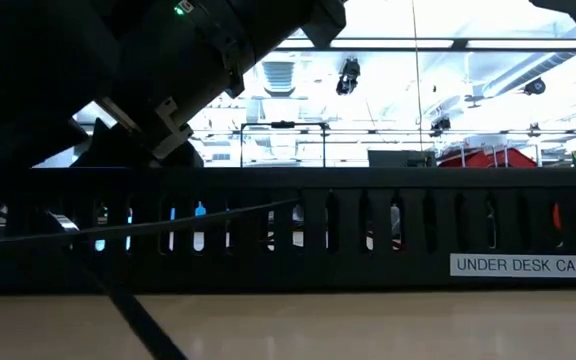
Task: Ziptie cables
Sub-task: Insert the black cable duct cover into the black cable duct
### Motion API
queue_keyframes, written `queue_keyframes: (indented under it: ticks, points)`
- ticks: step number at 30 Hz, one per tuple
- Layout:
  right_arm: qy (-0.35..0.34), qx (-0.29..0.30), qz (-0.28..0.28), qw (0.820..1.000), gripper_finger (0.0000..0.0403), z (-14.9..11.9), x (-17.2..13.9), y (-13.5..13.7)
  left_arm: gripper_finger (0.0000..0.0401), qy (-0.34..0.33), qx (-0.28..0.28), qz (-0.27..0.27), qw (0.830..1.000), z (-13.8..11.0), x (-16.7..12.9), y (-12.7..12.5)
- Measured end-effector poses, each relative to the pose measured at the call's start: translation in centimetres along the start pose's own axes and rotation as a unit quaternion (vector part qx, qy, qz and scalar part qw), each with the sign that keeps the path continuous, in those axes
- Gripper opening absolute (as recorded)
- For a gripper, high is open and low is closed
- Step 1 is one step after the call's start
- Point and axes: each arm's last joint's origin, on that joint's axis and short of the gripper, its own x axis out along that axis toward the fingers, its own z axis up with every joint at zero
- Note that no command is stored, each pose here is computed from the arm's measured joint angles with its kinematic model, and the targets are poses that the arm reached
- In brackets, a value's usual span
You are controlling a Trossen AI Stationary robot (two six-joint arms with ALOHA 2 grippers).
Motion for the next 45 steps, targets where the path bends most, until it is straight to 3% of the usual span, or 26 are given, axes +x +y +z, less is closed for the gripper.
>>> queue_keyframes:
  ticks: [4,19,33,45]
  points:
    - [0.000,-0.009,-0.003,1.000,0.0284,0.0,0.0,0.0,0.0222,-0.001,0.027,-0.005,1.000,0.6,-0.3,0.0]
    - [-0.006,0.031,-0.012,0.999,0.0236,0.2,-0.1,-0.2,0.0229,0.003,0.014,-0.015,1.000,1.0,-0.6,0.0]
    - [-0.041,0.050,-0.006,0.998,0.0264,1.2,-0.1,-0.9,0.0230,0.002,0.010,-0.015,1.000,1.1,-0.5,0.0]
    - [-0.024,0.037,-0.004,0.999,0.0240,0.9,-0.1,-0.9,0.0230,0.002,0.008,-0.015,1.000,1.1,-0.5,0.0]
